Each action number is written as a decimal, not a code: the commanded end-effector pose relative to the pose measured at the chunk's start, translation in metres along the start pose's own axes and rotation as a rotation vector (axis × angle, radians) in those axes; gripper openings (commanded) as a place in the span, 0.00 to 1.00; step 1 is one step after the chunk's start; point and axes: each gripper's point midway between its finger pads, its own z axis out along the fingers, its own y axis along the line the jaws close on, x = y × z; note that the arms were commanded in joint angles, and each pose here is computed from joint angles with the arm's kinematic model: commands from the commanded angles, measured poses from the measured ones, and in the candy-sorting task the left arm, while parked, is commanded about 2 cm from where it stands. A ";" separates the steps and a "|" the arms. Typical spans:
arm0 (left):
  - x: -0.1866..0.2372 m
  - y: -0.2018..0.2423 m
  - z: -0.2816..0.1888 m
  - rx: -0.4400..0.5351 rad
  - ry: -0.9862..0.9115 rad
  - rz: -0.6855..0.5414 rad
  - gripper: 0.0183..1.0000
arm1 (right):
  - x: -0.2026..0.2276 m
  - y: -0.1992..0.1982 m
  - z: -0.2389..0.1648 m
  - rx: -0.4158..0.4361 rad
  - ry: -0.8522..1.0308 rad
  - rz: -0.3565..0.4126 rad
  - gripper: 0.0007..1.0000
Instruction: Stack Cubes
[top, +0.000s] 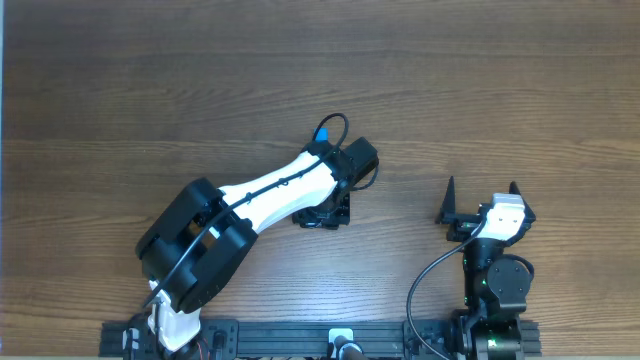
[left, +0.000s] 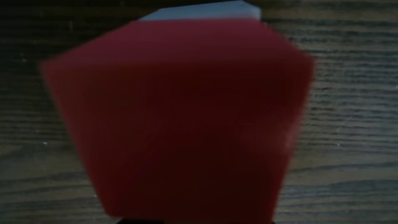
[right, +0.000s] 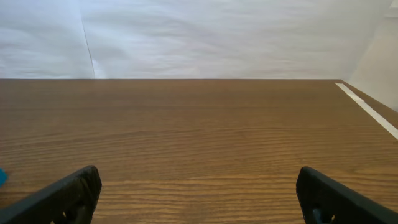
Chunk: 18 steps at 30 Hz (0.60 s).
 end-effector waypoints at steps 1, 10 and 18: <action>-0.002 0.005 0.001 -0.012 -0.006 -0.011 0.04 | 0.001 0.003 0.000 -0.015 -0.001 -0.002 0.99; 0.002 0.001 -0.020 0.033 -0.026 -0.004 0.02 | 0.001 0.003 0.000 -0.015 -0.001 -0.002 0.99; -0.007 -0.002 -0.099 0.152 -0.170 0.012 0.02 | 0.001 0.003 0.000 -0.015 -0.001 -0.002 0.99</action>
